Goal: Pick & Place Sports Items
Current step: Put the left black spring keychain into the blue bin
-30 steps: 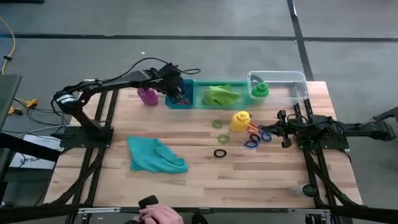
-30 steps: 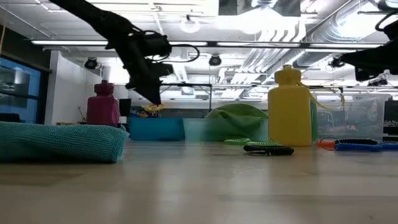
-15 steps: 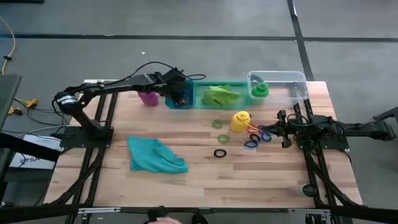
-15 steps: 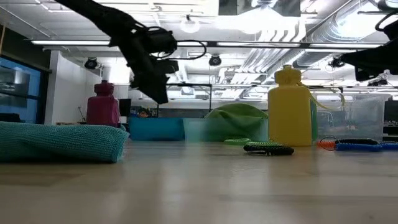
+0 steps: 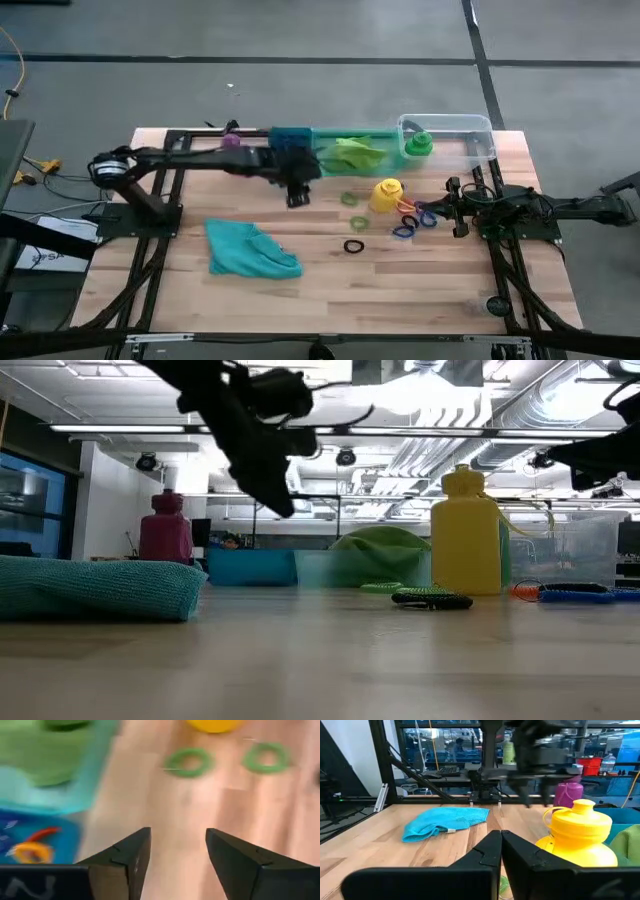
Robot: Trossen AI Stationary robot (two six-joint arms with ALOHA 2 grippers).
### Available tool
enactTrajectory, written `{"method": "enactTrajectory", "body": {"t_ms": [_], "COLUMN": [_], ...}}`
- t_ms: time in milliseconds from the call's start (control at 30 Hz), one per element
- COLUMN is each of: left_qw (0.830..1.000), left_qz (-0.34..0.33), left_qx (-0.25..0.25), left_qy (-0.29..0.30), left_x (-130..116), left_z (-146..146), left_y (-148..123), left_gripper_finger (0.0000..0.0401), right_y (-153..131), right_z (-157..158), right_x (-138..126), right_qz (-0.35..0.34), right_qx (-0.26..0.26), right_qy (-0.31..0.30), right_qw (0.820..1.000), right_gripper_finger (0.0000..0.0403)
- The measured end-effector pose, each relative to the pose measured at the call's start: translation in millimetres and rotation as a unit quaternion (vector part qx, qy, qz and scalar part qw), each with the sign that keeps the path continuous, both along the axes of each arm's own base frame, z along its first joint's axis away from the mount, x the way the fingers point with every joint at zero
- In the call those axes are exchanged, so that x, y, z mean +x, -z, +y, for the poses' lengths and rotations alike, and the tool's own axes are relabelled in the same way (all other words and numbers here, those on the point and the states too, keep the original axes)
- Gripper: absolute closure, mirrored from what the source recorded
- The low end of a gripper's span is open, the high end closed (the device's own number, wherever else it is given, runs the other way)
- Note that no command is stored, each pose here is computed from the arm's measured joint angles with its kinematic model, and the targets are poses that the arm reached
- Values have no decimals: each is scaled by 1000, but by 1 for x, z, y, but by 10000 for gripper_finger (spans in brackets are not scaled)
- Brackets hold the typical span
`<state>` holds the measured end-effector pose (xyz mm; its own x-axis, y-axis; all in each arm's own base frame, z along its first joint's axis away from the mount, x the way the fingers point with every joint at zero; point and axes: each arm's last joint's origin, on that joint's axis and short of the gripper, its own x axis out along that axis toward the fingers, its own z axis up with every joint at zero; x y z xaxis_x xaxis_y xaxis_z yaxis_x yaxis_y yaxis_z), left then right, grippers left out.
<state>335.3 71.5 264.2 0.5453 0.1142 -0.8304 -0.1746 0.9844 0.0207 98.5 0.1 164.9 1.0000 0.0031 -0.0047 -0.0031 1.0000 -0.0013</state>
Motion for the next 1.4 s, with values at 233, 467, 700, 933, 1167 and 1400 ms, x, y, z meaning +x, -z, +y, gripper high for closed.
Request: {"method": "enactTrajectory", "body": {"t_ms": [233, 467, 700, 933, 1167, 1400], "left_qw": [999, 999, 998, 996, 989, 985], "left_qz": [-13, -37, -57, -74, -127, -159], "left_qx": [-31, -16, -31, -46, -73, -65], "left_qy": [28, 19, -2, 1, -19, -19], "left_x": [9, 10, 17, 35, 61, 85], "left_z": [-59, -103, -122, -130, -134, -135], "left_y": [-1, -3, 2, 21, 43, 76], "left_gripper_finger": [246, 246, 246, 246, 246, 246], "right_y": [0, 0, 0, 0, 0, 0], "right_z": [0, 0, 0, 0, 0, 0], "right_x": [0, 0, 0, 0, 0, 0], "right_qz": [0, 0, 0, 0, 0, 0], "right_qx": [0, 0, 0, 0, 0, 0], "right_qy": [0, 0, 0, 0, 0, 0], "right_qw": [1000, 1000, 1000, 1000, 1000, 1000], "right_gripper_finger": [403, 403, 403, 403, 403, 402]}}
